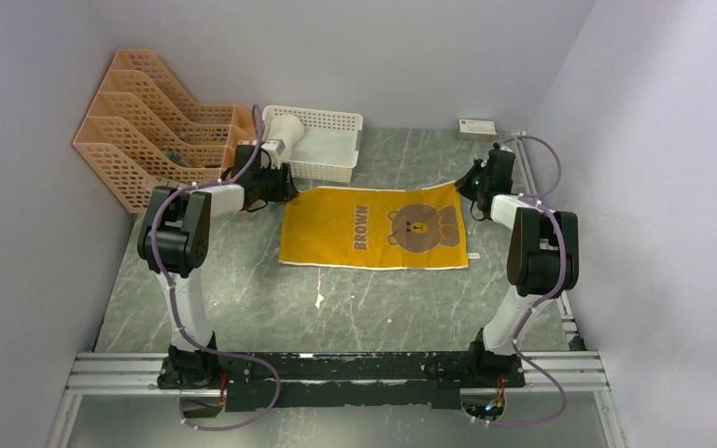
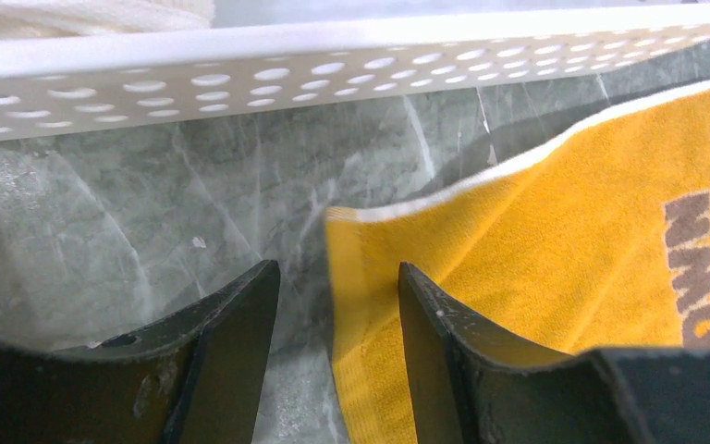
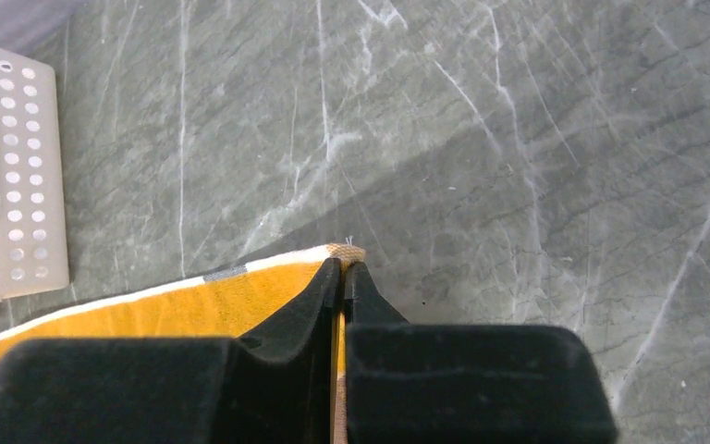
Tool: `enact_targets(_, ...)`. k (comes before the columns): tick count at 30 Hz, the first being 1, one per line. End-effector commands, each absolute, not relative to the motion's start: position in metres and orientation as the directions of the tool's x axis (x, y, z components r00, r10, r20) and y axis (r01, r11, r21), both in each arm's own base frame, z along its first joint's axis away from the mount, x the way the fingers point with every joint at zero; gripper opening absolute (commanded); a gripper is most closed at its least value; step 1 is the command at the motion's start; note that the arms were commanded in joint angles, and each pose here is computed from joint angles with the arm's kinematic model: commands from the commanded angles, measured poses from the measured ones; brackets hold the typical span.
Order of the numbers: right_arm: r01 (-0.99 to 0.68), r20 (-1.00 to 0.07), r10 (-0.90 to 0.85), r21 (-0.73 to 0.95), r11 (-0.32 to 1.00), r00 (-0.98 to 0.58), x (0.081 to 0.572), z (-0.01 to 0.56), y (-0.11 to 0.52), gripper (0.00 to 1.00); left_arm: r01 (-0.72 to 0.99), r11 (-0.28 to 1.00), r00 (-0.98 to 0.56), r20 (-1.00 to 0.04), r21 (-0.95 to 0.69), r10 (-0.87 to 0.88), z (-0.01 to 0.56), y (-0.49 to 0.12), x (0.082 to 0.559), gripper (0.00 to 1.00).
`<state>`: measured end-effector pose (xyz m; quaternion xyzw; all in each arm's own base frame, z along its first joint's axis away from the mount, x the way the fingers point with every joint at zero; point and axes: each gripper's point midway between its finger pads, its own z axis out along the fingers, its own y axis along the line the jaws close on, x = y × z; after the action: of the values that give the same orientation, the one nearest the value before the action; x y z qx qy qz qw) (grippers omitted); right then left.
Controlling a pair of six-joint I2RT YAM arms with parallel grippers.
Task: Roll the towels
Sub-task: Fold the towel at the center of the board.
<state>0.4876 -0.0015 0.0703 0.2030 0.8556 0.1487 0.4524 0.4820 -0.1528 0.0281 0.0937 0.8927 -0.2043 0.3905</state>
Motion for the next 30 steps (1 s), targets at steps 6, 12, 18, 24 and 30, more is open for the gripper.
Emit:
enact_targets(6, 0.173, -0.718, 0.466, 0.446, 0.878, -0.517, 0.494, 0.073, 0.0, 0.0, 0.292, 0.924, -0.571, -0.82, -0.247, -0.039, 0.057, -0.142, 0.511, 0.42)
enact_targets(12, 0.17, -0.723, 0.459, 0.439, 0.882, -0.516, 0.495, 0.075, -0.001, 0.0, 0.32, 0.915, -0.583, -0.812, -0.247, -0.015, 0.053, -0.147, 0.515, 0.4)
enact_targets(18, 0.168, -0.723, 0.456, 0.437, 0.884, -0.52, 0.495, 0.074, -0.001, 0.0, 0.339, 0.911, -0.588, -0.809, -0.235, 0.01, 0.045, -0.155, 0.515, 0.46)
enact_targets(24, 0.17, -0.725, 0.452, 0.431, 0.886, -0.52, 0.494, 0.074, -0.002, 0.0, 0.327, 0.934, -0.602, -0.794, -0.147, 0.086, 0.027, -0.16, 0.513, 0.42)
enact_targets(30, 0.173, -0.729, 0.449, 0.424, 0.889, -0.516, 0.494, 0.077, -0.004, 0.0, 0.283, 0.95, -0.623, -0.779, -0.134, 0.075, 0.015, -0.157, 0.511, 0.36)
